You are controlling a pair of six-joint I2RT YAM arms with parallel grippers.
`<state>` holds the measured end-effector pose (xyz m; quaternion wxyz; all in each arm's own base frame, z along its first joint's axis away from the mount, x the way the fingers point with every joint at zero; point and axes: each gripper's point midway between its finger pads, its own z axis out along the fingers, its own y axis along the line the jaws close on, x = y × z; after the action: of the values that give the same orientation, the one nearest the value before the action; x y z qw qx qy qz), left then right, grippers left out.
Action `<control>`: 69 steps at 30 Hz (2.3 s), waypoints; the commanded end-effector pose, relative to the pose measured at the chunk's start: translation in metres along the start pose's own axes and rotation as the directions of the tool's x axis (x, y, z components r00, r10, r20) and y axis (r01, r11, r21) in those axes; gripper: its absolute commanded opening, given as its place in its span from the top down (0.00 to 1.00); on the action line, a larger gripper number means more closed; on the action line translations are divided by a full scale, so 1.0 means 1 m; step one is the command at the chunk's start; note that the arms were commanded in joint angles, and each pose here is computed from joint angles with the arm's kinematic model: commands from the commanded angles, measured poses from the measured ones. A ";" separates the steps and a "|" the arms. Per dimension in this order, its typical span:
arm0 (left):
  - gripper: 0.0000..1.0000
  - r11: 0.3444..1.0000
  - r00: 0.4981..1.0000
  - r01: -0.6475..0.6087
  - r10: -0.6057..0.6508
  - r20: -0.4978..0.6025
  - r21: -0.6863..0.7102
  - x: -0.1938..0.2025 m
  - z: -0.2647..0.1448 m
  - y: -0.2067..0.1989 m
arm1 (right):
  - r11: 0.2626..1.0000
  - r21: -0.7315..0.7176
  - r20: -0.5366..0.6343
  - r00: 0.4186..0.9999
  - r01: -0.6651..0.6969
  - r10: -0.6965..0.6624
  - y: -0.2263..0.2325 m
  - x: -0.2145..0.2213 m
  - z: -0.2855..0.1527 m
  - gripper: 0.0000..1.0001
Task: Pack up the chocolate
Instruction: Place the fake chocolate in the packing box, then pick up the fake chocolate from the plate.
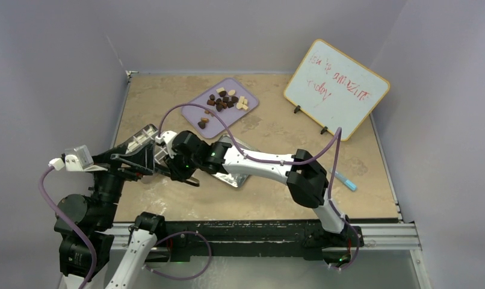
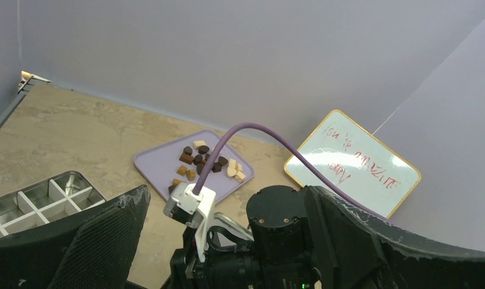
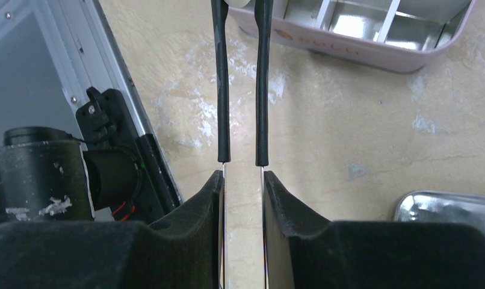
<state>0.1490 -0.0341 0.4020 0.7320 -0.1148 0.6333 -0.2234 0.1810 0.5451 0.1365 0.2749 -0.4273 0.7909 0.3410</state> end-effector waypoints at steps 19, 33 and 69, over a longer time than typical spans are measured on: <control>0.01 1.000 1.000 0.002 -0.002 0.005 0.003 -0.003 -0.002 -0.002 | 0.999 -0.032 0.017 1.000 -0.003 0.003 0.009 -0.024 0.029 0.66; 0.00 1.000 1.000 -0.010 0.010 0.010 -0.004 -0.004 -0.005 0.001 | 1.000 -0.010 0.030 1.000 -0.007 0.007 0.006 -0.031 0.032 0.59; 0.00 0.995 0.973 -0.090 0.079 -0.215 -0.043 0.089 0.045 0.035 | 0.881 0.466 0.017 0.996 -0.081 0.082 -0.198 -0.027 -0.096 0.62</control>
<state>0.2024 -0.0510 0.2991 0.6424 -0.1010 0.7350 -0.1920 0.3591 0.3951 0.1526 0.3554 -0.2882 0.8747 0.1599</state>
